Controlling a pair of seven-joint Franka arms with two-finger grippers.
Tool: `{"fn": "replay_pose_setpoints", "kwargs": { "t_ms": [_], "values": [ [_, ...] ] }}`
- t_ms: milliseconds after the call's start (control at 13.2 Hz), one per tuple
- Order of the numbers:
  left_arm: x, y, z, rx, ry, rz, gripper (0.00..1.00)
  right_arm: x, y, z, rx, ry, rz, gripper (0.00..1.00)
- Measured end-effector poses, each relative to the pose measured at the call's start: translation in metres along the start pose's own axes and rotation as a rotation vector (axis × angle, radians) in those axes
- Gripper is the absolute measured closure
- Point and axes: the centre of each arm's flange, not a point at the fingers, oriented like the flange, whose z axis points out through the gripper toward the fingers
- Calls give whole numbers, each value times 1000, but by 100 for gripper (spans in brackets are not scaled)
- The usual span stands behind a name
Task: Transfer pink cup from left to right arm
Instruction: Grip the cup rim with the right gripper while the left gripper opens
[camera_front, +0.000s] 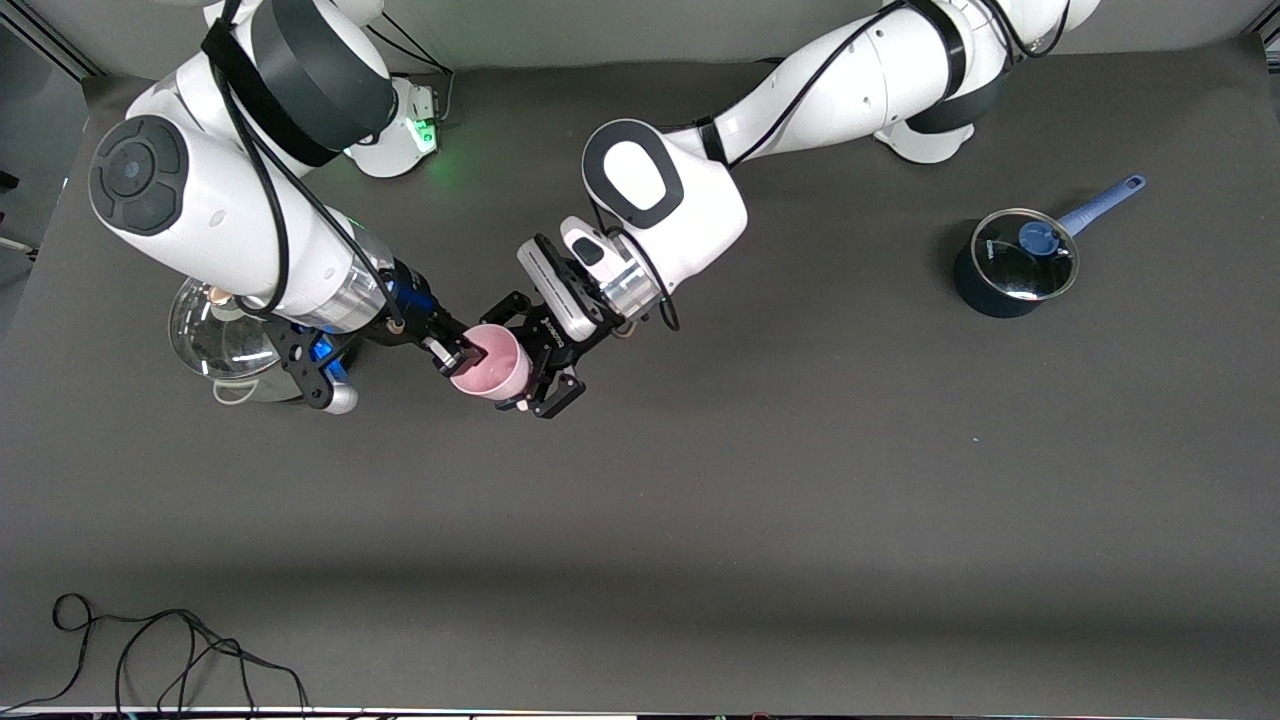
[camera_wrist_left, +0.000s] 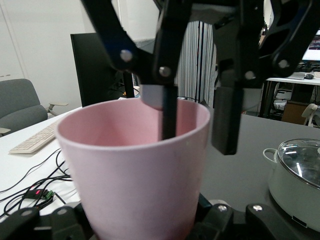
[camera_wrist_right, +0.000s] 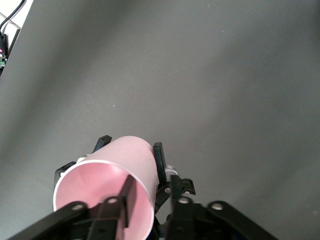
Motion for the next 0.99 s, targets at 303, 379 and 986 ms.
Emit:
{"fn": "replay_pose_setpoints", "kwargs": {
  "t_ms": [303, 379, 986],
  "values": [
    [0, 0, 0, 0, 1, 1, 40, -1, 0, 0, 0, 0, -1, 97],
    [0, 0, 0, 0, 1, 1, 40, -1, 0, 0, 0, 0, -1, 97],
    [-1, -7, 0, 14, -1, -2, 22, 0, -1, -4, 17, 5, 0, 97]
  ]
}}
